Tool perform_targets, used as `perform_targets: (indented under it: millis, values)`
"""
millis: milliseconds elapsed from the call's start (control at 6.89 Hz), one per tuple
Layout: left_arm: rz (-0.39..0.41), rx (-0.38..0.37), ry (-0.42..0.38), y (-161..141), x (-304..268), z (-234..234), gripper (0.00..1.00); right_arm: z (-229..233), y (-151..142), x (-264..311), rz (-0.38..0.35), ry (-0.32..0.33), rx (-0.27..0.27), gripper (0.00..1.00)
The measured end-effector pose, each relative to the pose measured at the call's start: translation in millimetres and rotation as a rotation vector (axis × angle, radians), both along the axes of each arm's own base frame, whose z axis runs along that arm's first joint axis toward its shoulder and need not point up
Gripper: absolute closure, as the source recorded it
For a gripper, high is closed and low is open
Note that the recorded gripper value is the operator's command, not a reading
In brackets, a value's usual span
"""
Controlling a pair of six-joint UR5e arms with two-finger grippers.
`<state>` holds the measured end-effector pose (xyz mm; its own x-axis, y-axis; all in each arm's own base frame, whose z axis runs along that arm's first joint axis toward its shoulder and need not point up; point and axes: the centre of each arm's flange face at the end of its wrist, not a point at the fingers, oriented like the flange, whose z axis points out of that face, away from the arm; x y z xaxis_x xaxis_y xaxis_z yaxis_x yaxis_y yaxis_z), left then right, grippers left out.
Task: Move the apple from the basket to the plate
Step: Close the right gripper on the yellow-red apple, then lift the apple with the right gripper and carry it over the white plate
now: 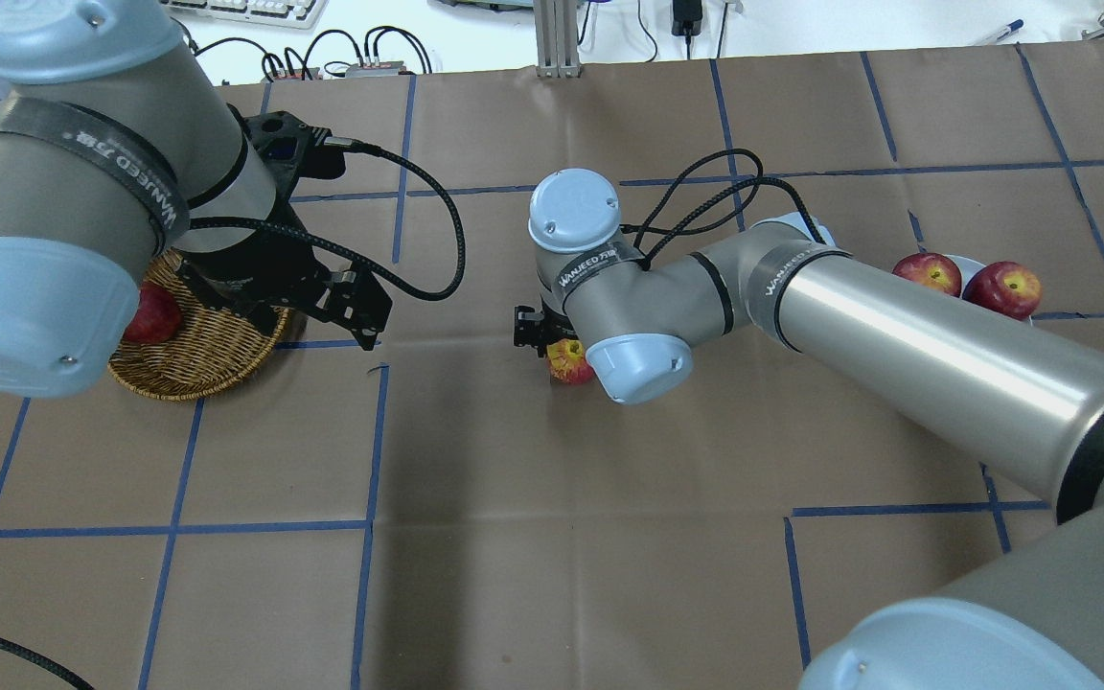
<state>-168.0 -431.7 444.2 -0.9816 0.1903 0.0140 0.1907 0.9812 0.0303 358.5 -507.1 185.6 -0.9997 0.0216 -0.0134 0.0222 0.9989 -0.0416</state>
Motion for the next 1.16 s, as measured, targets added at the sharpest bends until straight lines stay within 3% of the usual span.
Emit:
perform_targets:
  millis: [290,435,871,1161]
  values:
    - [0.002,-0.001,0.002,-0.2,0.0,0.2,0.01,-4.5,4.0,-0.1,0.001,-0.012,0.010,0.28]
    - [0.003,-0.001,0.003,-0.2,0.0,0.1,0.01,-4.8,4.3,0.0,0.000,-0.013,0.012,0.34]
    - [0.004,-0.006,0.000,-0.2,0.3,0.9,0.01,14.9,-1.5,-2.4,-0.008,-0.025,-0.020,0.34]
    - [0.003,-0.008,0.000,-0.4,0.3,0.9,0.01,60.8,-9.2,-23.8,-0.034,-0.027,-0.045,0.34]
